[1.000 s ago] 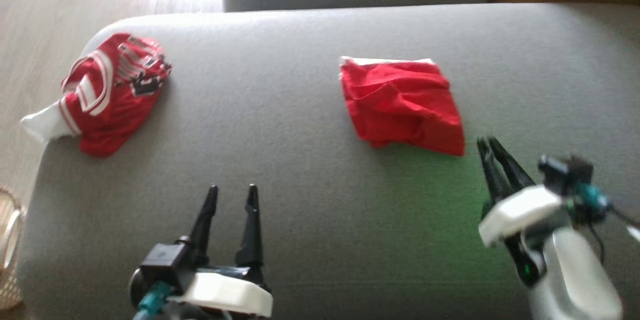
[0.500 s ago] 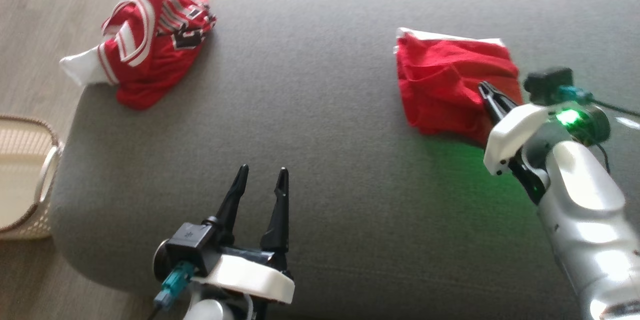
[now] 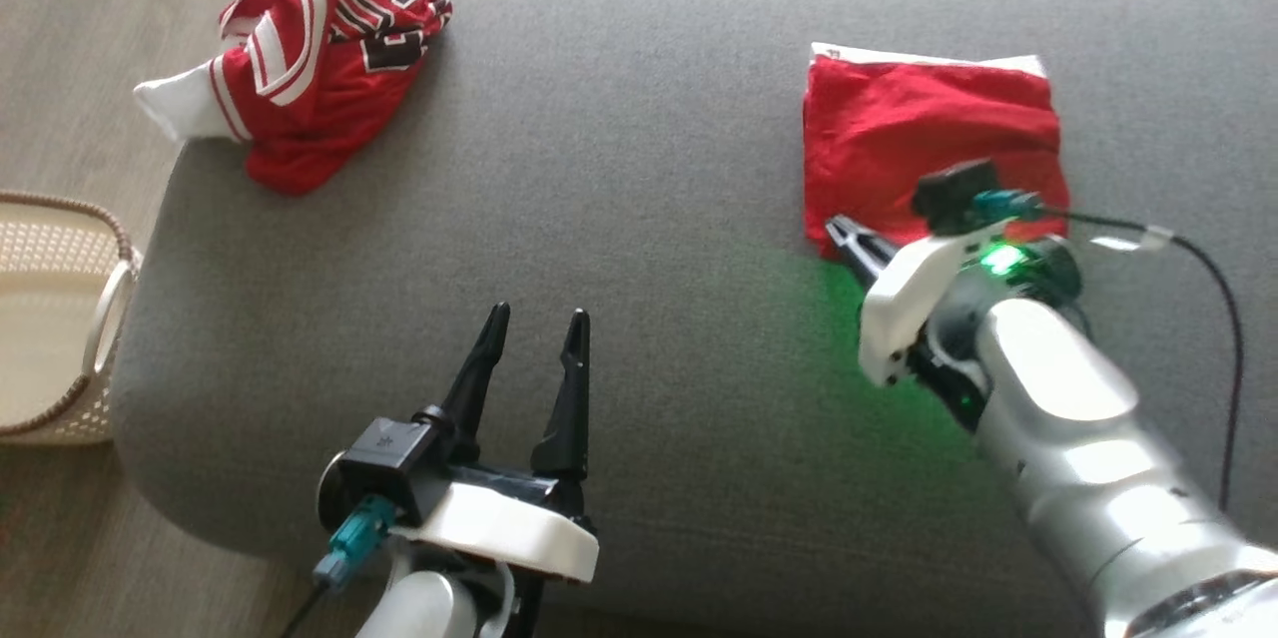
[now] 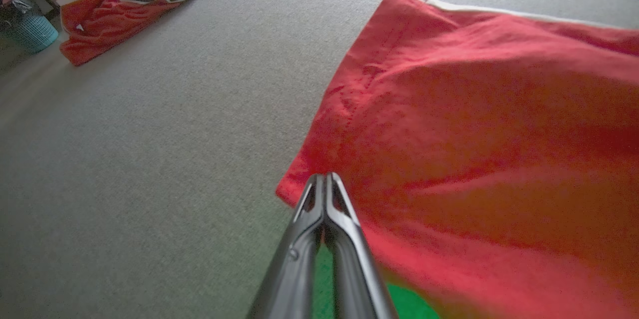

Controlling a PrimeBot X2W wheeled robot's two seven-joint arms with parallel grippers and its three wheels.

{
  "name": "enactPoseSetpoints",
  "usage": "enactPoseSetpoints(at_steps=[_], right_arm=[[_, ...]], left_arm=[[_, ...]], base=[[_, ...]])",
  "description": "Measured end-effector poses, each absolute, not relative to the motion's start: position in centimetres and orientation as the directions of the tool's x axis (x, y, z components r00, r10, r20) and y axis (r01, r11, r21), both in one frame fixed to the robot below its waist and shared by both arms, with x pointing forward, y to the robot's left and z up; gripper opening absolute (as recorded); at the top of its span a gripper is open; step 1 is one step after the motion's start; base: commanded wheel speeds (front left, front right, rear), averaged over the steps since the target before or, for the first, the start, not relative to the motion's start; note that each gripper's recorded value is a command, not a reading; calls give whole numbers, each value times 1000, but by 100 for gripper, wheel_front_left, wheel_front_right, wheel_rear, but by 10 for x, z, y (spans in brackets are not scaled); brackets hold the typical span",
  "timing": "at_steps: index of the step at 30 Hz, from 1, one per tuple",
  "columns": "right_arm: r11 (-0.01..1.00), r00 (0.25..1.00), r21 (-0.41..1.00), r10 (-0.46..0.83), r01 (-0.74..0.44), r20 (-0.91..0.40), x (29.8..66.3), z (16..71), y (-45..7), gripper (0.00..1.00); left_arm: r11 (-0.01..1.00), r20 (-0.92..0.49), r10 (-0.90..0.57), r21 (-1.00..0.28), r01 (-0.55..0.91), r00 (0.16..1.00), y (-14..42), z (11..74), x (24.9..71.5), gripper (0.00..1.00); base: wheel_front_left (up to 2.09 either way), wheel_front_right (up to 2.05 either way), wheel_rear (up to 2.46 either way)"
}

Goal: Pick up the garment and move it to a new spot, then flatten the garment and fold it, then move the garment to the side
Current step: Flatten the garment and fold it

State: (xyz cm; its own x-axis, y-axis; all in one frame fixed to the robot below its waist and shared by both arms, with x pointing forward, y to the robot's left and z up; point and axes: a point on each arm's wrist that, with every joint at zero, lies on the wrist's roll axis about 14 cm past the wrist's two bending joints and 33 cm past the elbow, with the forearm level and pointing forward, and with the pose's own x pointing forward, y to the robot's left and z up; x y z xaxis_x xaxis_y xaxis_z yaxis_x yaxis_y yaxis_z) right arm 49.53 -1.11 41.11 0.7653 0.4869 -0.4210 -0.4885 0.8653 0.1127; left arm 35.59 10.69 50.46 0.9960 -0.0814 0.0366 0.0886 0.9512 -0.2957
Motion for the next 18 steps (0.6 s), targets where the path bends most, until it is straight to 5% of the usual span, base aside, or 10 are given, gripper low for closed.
enactPoseSetpoints(at_steps=[11, 12, 13, 14, 18], right_arm=[[832, 750, 188, 553, -522, -363, 442, 410, 1, 0], [833, 763, 198, 553, -517, -335, 441, 416, 1, 10], [838, 779, 211, 545, -503, -309, 442, 422, -1, 41], [855, 818, 219, 515, -470, -255, 448, 437, -12, 100], [893, 887, 205, 433, -400, -158, 458, 466, -43, 100]], left_arm=[[948, 87, -84, -300, 107, 993, 104, 521, 356, 100], [947, 92, -88, -299, 112, 992, 103, 522, 355, 100], [947, 93, -91, -301, 115, 991, 101, 523, 353, 100], [947, 86, -80, -305, 102, 993, 104, 521, 349, 100], [946, 76, -58, -314, 79, 995, 109, 518, 344, 100]], base=[[0, 0, 0], [0, 0, 0], [0, 0, 0], [0, 0, 0], [0, 0, 0]])
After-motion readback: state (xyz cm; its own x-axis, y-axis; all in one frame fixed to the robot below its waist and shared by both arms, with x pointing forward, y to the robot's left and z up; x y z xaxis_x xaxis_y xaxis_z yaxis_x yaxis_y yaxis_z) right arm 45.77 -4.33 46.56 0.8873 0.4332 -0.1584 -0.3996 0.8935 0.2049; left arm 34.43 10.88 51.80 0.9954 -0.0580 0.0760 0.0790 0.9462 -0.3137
